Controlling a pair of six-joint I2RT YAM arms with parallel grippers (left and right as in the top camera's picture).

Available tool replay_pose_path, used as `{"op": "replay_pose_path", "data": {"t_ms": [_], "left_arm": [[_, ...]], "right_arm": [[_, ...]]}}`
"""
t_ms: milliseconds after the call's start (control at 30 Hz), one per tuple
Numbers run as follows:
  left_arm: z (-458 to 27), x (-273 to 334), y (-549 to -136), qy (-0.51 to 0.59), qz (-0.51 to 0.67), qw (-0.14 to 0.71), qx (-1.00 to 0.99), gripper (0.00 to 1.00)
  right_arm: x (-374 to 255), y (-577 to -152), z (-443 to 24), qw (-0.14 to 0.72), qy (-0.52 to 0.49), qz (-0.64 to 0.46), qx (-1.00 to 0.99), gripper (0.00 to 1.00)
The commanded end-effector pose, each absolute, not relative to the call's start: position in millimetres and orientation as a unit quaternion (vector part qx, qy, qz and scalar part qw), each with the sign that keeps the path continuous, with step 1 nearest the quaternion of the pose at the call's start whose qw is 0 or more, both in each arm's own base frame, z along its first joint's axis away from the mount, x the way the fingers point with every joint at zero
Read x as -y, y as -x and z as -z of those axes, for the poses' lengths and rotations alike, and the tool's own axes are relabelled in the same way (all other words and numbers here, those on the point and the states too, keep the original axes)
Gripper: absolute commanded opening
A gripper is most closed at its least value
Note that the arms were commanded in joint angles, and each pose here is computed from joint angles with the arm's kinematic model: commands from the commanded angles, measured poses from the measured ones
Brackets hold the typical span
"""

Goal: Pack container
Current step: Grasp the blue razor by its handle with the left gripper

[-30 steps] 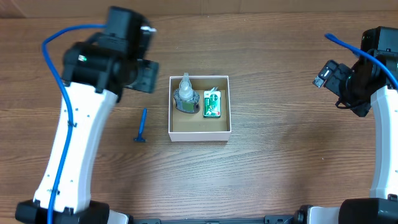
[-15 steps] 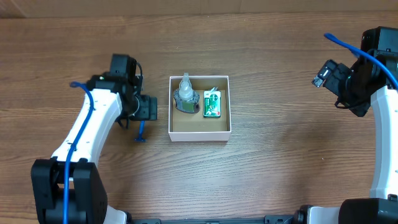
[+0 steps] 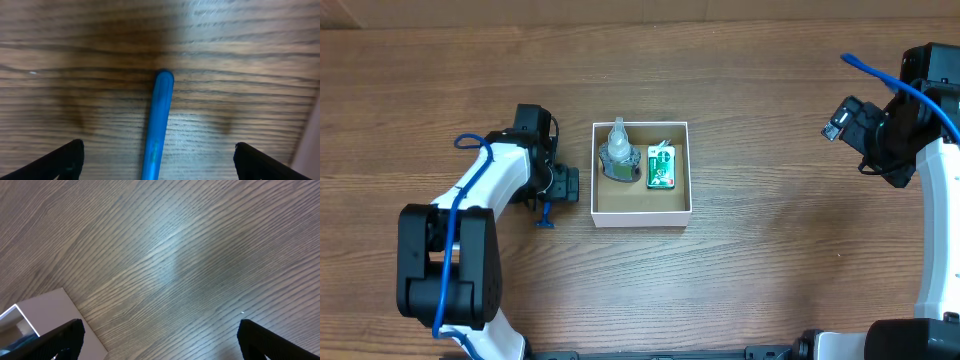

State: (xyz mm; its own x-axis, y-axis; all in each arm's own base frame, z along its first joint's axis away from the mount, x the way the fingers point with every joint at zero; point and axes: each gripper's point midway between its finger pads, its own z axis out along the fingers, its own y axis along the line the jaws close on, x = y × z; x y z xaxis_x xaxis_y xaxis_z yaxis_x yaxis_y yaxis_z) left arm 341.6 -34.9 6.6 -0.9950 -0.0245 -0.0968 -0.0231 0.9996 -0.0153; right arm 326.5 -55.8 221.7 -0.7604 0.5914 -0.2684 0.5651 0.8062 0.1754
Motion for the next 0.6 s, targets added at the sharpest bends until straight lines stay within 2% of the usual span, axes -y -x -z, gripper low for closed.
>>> {"op": "replay_pose_path", "data": {"t_ms": [0, 133, 400, 567], "left_arm": [[2.8, 31.6, -338.7, 0.007, -0.002, 0.039, -0.999, 0.93], [2.6, 32.0, -340.8, 0.007, 0.0, 0.043, -0.999, 0.87], [16.4, 31.3, -335.1, 0.006, -0.003, 0.021, -1.0, 0.89], [26.7, 30.6, -327.3, 0.007, -0.005, -0.002, -1.0, 0.88]], "right_arm": [[55.2, -327.7, -220.9, 0.156, -0.31, -0.045, -0.937, 1.0], [55.2, -327.6, -220.9, 0.156, -0.31, -0.044, -0.937, 1.0], [54.9, -325.8, -220.4, 0.152, -0.31, -0.044, -0.937, 1.0], [54.8, -325.6, -220.2, 0.152, -0.31, -0.044, -0.938, 1.0]]}}
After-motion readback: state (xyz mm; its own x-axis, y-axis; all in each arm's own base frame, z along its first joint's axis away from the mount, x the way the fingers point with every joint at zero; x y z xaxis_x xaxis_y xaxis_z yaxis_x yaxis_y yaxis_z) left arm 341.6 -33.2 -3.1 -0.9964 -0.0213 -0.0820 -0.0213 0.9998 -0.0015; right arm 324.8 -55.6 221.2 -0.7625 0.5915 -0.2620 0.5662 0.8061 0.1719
